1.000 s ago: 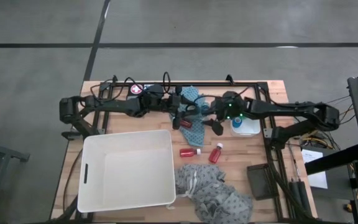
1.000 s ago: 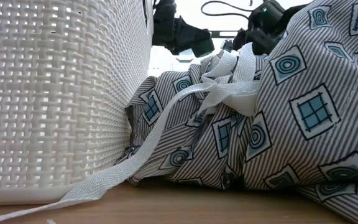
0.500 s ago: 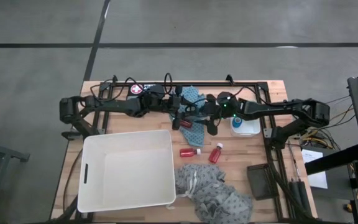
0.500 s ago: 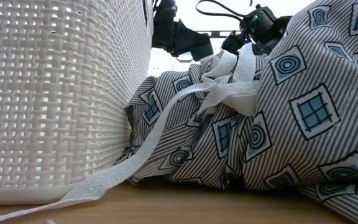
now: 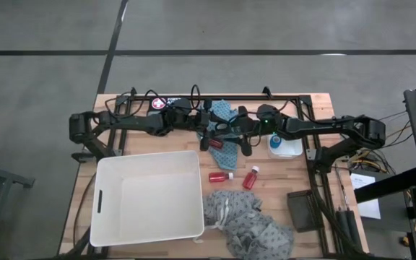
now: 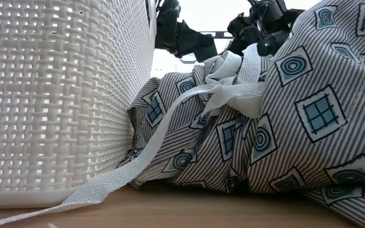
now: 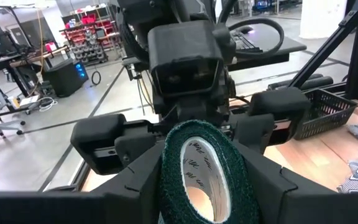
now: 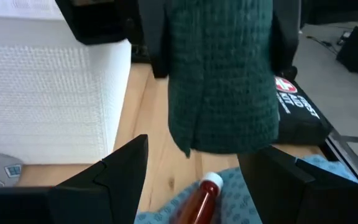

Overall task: Pick & Place Medicine items
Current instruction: Put the green bandage into the small white bin

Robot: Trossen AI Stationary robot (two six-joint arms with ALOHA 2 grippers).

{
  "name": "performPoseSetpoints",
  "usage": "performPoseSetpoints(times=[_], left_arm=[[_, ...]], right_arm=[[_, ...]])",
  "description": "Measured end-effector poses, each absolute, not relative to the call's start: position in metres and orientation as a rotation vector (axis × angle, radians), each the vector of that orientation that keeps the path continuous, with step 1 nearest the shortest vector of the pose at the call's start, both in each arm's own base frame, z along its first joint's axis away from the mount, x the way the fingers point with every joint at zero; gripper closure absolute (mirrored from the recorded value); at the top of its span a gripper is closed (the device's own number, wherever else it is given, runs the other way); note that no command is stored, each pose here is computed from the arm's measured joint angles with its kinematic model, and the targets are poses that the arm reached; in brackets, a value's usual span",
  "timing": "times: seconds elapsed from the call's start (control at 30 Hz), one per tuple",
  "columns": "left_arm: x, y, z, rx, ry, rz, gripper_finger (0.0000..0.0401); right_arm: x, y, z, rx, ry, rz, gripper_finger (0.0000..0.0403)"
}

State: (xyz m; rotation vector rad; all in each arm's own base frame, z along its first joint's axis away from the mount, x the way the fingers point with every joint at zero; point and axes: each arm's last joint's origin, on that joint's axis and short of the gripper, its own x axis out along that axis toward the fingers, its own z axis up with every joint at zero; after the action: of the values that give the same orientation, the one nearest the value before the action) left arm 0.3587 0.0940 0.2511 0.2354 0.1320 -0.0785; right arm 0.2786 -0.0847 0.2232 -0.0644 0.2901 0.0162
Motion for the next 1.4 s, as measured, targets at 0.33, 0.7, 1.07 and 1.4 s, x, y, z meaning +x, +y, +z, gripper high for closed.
performPoseSetpoints(times=[0.33,0.7,1.07,1.4], left_arm=[[0.3588,0.094,0.2516,0.238,0.128,-0.078,0.0235],[0.3587,0.0934,0.2519,0.237,0.126,-0.089,0.0235],[0.3585,0.0933,0.2521,0.236,0.127,-0.087,0.0235],[0.3585,0.0935,0.2516,0.235,0.132,-0.082,0.0235]], right_arm=[[0.2803,-0.0853,0.2292,-0.08,0.228,0.009,0.0168],[0.2802,-0.0829,0.2298,-0.072,0.209,0.103,0.0169],[0.2804,-0.082,0.2305,-0.073,0.199,0.124,0.017],[0.2803,-0.082,0.2305,-0.032,0.201,0.124,0.017]])
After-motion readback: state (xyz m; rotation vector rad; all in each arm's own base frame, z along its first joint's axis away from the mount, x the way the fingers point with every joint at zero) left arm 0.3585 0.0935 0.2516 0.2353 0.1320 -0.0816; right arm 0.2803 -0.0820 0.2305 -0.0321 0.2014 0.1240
